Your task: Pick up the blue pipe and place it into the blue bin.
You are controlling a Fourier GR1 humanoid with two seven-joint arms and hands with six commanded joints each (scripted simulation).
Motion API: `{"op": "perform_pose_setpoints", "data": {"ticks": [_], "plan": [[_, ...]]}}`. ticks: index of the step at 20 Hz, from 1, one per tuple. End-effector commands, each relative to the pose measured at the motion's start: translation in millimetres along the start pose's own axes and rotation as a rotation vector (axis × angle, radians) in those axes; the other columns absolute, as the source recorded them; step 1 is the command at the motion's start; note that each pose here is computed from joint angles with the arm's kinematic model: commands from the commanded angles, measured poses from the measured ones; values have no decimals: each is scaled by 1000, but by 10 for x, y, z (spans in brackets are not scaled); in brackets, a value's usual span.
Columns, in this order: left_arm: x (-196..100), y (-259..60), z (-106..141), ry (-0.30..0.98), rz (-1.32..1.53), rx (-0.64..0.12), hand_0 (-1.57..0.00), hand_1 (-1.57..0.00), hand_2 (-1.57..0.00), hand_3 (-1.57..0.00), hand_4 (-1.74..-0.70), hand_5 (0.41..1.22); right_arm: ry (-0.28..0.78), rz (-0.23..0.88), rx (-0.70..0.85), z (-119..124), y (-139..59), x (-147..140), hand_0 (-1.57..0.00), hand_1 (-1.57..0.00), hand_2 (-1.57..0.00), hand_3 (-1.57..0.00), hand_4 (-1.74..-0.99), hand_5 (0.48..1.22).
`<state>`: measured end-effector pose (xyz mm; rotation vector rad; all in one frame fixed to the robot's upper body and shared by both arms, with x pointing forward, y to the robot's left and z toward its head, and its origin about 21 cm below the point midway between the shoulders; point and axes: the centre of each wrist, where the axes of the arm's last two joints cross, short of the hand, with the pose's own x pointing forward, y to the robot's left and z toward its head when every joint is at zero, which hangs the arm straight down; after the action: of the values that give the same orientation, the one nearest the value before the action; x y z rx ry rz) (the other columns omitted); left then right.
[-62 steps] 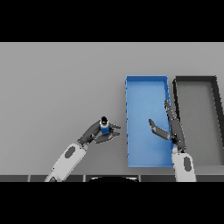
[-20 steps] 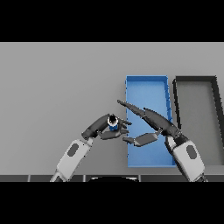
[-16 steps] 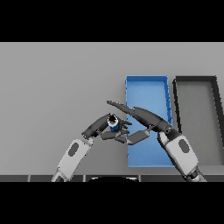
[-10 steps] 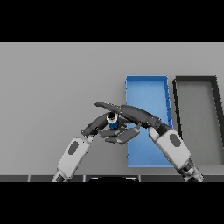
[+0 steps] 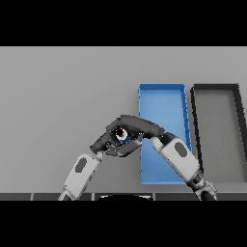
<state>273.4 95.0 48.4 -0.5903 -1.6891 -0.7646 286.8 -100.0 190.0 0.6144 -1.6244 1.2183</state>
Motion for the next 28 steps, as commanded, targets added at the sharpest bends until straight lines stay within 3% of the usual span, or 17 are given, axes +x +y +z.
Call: {"op": "perform_pose_setpoints", "data": {"ticks": [1,3,6,9,14,15,16,19,21,24,28], "plan": [[0,11,2,4,23,0,-1571,-1571,-1571,-1523,-1677,1221,-9,-21,-5,3,23,-28,-1215,-1215,-1233,-1021,-1581,650],[-5,19,-5,-22,50,-9,-1571,-1571,-1571,-1502,-1699,1221,-15,-37,-1,-4,14,-36,-1343,-1343,-1354,-1186,-1628,856],[-15,-5,-43,-34,66,-17,-1571,-1571,-1571,-1441,-1718,1221,-41,-11,5,4,66,-55,-1454,-1454,-1460,-1357,-1680,1034],[32,17,-55,-18,29,-6,-1571,-1571,-1571,-1433,-1728,1221,-74,-10,3,2,58,-70,-1511,-1511,-1514,-1462,-1710,1125],[43,45,-22,-47,-28,28,-1571,-1571,-1571,-1454,-1724,1221,-97,-25,-41,-17,89,-51,-1551,-1551,-1552,-1535,-1731,1190],[42,76,-4,-49,-52,37,-1462,-1342,-1293,-1166,-1599,1221,-96,-18,-52,-15,102,-24,-1555,-1555,-1556,-1542,-1733,1196],[15,67,7,-50,-52,15,-1169,-1073,-1034,-933,-1475,1221,-73,-12,-48,-62,132,-10,-1558,-1558,-1559,-1548,-1734,1201],[40,105,10,-27,-90,-48,-598,-549,-529,-477,-1206,1221,-51,-20,-48,-30,126,8,-1565,-1565,-1565,-1559,-1738,1211],[38,120,47,12,-109,-54,-383,-351,-338,-305,-1085,1029,-18,-6,-50,-23,163,20,-1567,-1567,-1567,-1563,-1739,1214],[34,137,44,82,-94,-38,-195,-179,-173,-156,-996,770,-37,-4,-63,-28,146,16,-1569,-1569,-1569,-1567,-1740,1218],[24,91,74,118,-67,-19,-79,-73,-70,-63,-968,567,-57,-31,-67,-39,170,-2,-1570,-1570,-1570,-1569,-1741,1220]]}}
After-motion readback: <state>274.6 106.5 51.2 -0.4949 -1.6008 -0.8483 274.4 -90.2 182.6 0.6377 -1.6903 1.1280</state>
